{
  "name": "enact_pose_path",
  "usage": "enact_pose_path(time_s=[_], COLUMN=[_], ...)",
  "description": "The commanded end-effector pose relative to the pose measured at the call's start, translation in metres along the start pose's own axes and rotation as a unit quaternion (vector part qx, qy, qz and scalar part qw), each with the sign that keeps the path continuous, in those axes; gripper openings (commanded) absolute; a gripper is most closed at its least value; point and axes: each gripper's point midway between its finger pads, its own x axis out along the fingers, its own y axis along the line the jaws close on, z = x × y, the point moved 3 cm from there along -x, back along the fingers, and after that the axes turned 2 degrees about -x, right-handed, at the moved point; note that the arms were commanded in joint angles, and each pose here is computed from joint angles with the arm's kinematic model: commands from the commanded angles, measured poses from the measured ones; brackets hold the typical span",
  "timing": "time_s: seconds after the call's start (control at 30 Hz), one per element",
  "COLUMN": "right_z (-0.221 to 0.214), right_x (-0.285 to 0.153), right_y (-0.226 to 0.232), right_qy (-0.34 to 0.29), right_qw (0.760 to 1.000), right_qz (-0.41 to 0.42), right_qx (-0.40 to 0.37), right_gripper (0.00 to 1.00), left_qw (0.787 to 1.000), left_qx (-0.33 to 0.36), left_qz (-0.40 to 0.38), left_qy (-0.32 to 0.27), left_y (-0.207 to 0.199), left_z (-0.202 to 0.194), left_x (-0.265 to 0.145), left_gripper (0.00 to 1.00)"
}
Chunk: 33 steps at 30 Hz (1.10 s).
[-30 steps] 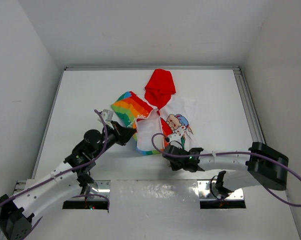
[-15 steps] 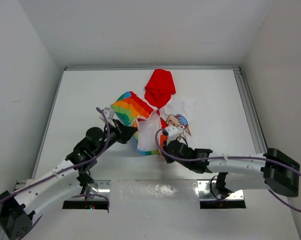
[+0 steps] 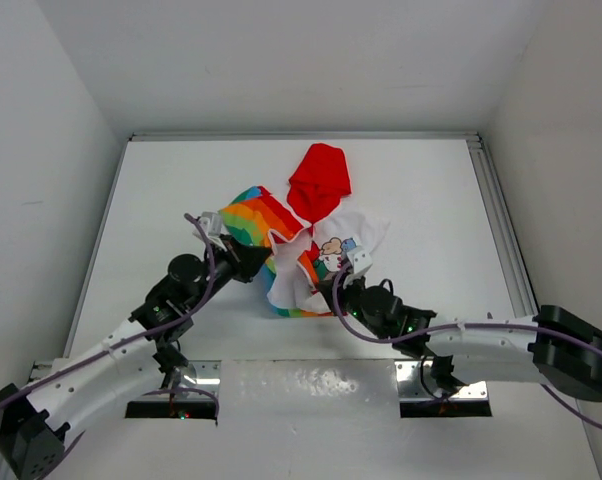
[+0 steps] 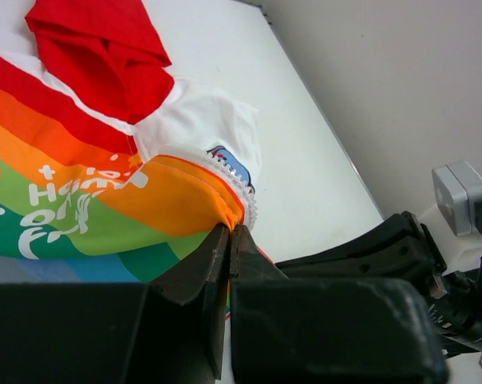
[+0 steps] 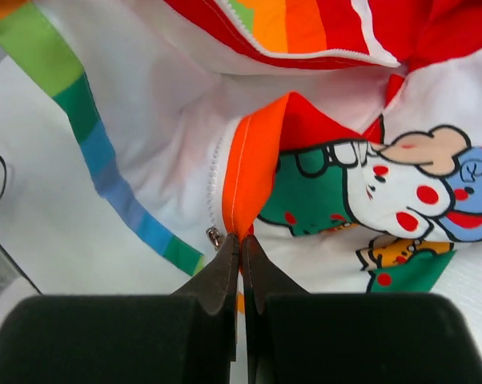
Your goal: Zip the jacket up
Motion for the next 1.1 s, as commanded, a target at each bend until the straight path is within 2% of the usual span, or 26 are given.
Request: enact_pose_path(time_s=[0.0,0.17,0.47,0.6,1.07], right_z=[0.051,0.076,0.098,0.104,0.108], right_x=[-0.005,-0.014,-0.017,-0.013,-0.006], right_y=[0.012,0.016,0.022,0.032,0.041], right_qy=[-0.117,-0.187,-0.233,-0.229,-0.205], right_qw=[0.991,0.978,0.964,0.962,0.964], right_qz=[0.034,0.056,0.071,0.089,0.093], right_qx=[0.058,0.080,0.110,0.120,0.144], right_gripper=[0.00,0.00,0.00,0.00,0.00], left_qw=[0.999,0.998,0.994,0.991,0.988], left_qx=[-0.006,-0.016,-0.040,-0.038,-0.034], left_qz=[-0.030,-0.058,-0.100,-0.129,-0.151], left_qy=[-0.026,-0.009,0.003,-0.001,-0.002], left_y=[-0.013,-0.021,-0.037,-0.045,-0.052], left_z=[0.012,0.005,0.004,0.006,0.008], left_x=[0.006,0.011,0.010,0.007,0.005], left_gripper=[0.00,0.00,0.00,0.00,0.00])
